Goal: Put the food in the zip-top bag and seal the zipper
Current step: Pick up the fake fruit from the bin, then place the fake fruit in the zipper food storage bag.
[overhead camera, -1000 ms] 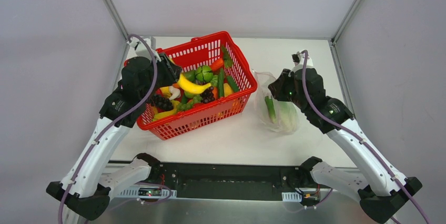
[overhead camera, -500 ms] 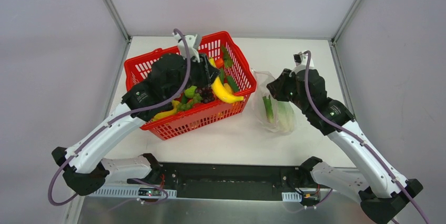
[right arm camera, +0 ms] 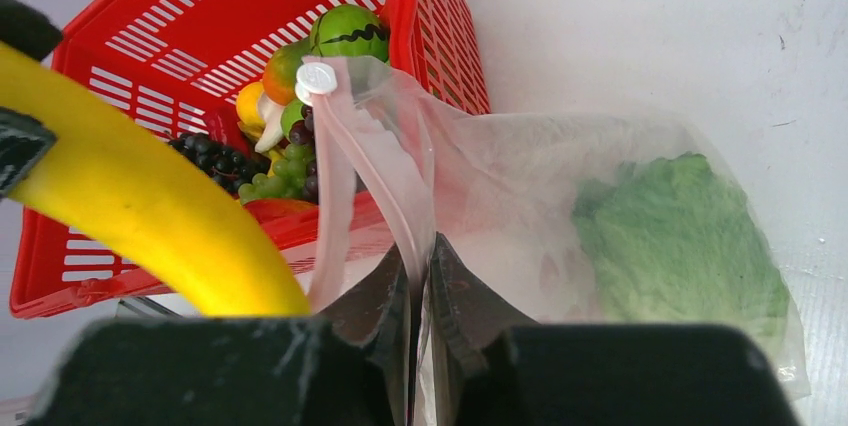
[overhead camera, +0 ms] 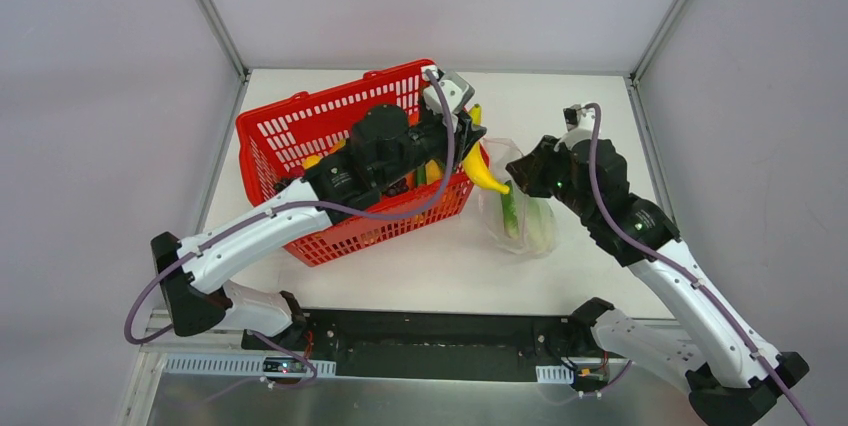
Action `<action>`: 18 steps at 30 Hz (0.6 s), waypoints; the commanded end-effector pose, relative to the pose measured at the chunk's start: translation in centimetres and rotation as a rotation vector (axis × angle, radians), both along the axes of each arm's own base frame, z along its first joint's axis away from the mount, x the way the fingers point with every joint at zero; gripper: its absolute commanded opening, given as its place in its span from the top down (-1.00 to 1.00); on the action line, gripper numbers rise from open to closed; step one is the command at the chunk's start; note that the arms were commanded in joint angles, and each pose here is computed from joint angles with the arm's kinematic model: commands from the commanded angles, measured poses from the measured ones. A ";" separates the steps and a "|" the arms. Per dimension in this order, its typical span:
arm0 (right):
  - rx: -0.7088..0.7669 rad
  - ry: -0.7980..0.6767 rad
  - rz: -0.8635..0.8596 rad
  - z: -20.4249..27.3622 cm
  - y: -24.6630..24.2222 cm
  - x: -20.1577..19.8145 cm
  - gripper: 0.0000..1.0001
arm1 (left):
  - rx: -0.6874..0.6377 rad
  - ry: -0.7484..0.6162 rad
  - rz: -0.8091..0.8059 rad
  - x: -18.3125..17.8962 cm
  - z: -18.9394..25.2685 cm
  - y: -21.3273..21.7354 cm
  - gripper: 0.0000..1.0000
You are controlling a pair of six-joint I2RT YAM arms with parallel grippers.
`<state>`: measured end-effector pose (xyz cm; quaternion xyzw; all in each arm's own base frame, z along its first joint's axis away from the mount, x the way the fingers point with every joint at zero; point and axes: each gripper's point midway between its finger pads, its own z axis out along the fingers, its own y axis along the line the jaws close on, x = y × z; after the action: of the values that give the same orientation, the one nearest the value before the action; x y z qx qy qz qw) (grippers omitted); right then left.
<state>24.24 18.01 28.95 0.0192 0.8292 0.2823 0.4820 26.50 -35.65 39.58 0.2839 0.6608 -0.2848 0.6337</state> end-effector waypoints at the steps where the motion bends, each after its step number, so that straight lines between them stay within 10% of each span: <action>1: 0.083 -0.066 0.008 2.6 0.4 -0.1 0.76 | -0.120 -0.198 -0.132 -1.2 4.2 -2.3 0.76; 18: 0.098 -0.064 -0.007 3.0 0.3 0.1 0.76 | -0.055 -0.274 -0.344 -3.7 -0.2 -5.3 0.63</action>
<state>24.01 18.00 29.40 0.0281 0.8248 0.2926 0.4831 23.68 -40.39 38.73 0.3875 0.5306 -0.3620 0.6613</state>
